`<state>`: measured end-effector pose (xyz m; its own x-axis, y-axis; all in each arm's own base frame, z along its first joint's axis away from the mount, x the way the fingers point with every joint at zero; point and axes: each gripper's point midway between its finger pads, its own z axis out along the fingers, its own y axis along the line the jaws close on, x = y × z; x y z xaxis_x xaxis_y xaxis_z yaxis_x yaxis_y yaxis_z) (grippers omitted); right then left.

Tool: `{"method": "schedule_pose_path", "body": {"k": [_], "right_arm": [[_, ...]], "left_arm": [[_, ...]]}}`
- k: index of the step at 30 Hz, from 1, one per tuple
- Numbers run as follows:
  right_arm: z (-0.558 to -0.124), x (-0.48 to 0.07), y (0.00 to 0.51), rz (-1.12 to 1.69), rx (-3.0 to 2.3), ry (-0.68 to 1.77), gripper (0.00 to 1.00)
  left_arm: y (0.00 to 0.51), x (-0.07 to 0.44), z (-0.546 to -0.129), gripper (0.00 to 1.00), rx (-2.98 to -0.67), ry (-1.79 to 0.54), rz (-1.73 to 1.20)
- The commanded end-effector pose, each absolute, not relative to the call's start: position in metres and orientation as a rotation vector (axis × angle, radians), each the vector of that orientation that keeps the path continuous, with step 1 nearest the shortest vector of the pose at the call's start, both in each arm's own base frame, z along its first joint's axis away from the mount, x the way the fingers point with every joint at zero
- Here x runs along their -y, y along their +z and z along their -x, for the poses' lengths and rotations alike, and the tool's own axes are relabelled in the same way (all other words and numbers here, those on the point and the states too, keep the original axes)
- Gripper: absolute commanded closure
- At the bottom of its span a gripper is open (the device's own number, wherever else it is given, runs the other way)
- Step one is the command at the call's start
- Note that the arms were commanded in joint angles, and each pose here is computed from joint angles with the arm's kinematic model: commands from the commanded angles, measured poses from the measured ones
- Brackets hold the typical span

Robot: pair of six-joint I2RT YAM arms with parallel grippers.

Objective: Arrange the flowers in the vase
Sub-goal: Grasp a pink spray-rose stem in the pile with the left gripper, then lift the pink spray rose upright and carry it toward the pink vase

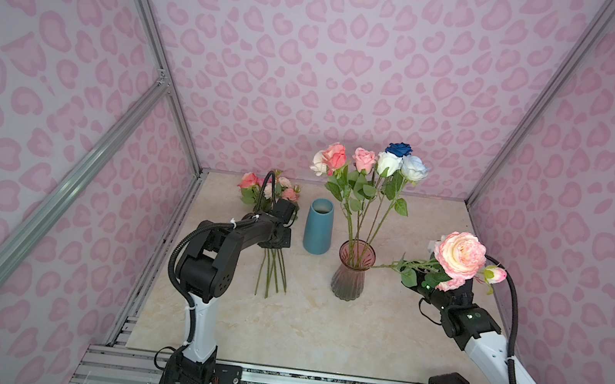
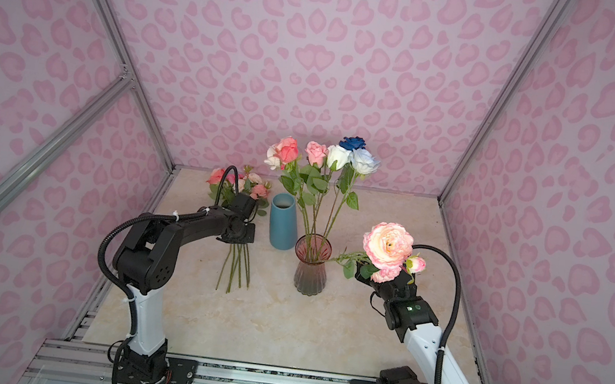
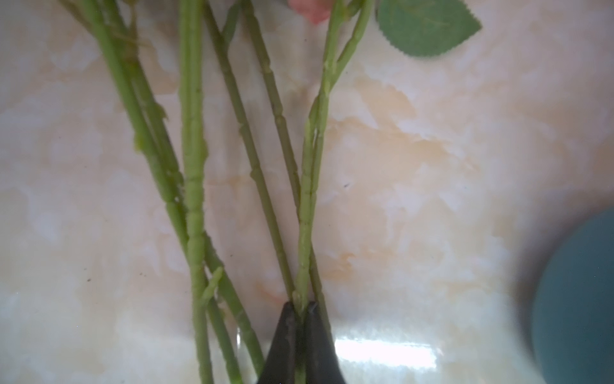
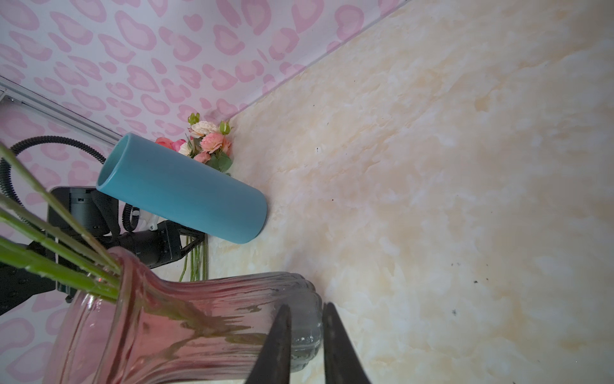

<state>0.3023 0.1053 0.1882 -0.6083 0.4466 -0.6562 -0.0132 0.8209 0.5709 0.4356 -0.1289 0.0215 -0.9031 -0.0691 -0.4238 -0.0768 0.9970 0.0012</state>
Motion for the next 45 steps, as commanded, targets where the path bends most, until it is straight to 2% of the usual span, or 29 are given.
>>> {"method": "schedule_pose_path", "body": {"k": [1,9,16,23,34,40,45], "right_arm": [[-0.304,-0.104,0.193,-0.319,-2.123,0.672,0.81],[-0.304,-0.105,0.197,-0.322,-2.113,0.686,0.80],[-0.301,-0.103,0.198,-0.330,-2.102,0.687,0.80],[-0.300,-0.103,0.201,-0.333,-2.088,0.692,0.80],[-0.299,-0.103,0.205,-0.332,-2.071,0.705,0.81],[-0.300,-0.103,0.210,-0.326,-2.059,0.702,0.80],[-0.300,-0.103,0.213,-0.321,-2.054,0.701,0.80]], "left_arm": [[0.037,0.133,-0.432,0.97,-2.690,-0.029,0.109],[0.133,0.143,-0.433,0.97,-2.487,-0.211,0.122],[0.204,0.150,-0.416,0.97,-2.301,-0.376,0.078],[0.275,0.149,-0.383,0.97,-2.033,-0.518,0.010],[0.381,0.138,-0.320,0.97,-1.589,-0.607,-0.121],[0.440,0.157,-0.288,0.97,-1.365,-0.731,-0.209],[0.483,0.200,-0.266,0.97,-1.213,-0.751,-0.311]]}}
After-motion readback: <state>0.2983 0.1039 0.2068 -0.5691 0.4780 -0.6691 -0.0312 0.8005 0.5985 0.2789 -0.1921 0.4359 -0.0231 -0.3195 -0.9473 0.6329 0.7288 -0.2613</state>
